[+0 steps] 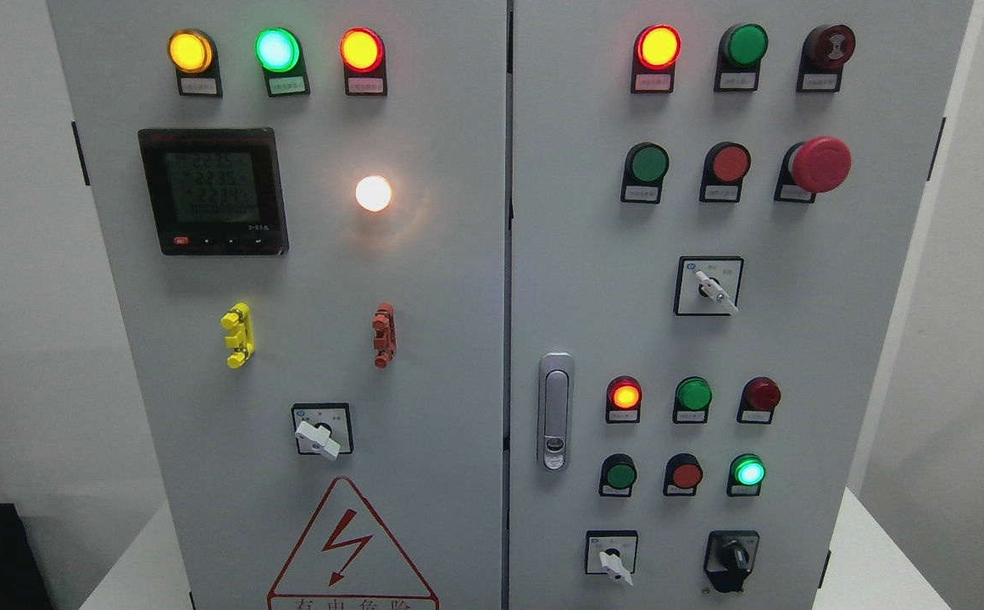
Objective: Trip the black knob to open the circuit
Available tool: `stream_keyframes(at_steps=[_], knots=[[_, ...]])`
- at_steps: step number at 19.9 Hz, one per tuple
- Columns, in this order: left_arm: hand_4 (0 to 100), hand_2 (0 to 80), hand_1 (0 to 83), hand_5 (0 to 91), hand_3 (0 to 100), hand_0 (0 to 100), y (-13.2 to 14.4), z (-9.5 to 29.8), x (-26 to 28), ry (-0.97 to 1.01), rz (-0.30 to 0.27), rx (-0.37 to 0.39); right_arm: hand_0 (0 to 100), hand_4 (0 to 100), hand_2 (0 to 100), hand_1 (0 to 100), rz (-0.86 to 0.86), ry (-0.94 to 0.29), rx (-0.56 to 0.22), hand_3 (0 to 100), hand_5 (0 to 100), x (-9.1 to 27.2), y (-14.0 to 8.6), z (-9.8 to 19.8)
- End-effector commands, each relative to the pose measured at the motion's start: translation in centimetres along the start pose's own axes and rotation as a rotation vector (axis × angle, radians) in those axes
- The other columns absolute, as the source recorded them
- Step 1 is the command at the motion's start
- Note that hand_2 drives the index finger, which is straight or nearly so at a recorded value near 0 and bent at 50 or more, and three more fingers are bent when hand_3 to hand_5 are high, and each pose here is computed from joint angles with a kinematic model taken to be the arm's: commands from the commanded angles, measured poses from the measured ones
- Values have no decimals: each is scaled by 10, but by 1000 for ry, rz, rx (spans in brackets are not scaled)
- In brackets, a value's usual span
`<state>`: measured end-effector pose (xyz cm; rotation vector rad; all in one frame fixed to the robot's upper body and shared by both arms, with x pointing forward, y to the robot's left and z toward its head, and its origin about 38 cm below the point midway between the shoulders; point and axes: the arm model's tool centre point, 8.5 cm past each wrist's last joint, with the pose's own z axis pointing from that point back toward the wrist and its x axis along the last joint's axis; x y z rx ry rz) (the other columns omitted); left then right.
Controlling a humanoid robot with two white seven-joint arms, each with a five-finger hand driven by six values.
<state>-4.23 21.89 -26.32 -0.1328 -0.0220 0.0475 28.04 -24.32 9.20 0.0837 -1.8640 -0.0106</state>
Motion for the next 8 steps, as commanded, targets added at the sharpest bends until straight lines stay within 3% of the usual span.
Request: stream_keyframes(at_steps=[1, 8], knots=[[0, 0, 389, 0, 0, 120, 0, 0, 0, 4, -23, -1, 0, 0, 0, 0, -1, 4, 19, 0, 0, 0, 2, 2], [0, 0, 389, 0, 0, 120, 0, 0, 0, 3, -23, -1, 0, 0, 0, 0, 0, 5, 23, 0, 0, 0, 2, 2]])
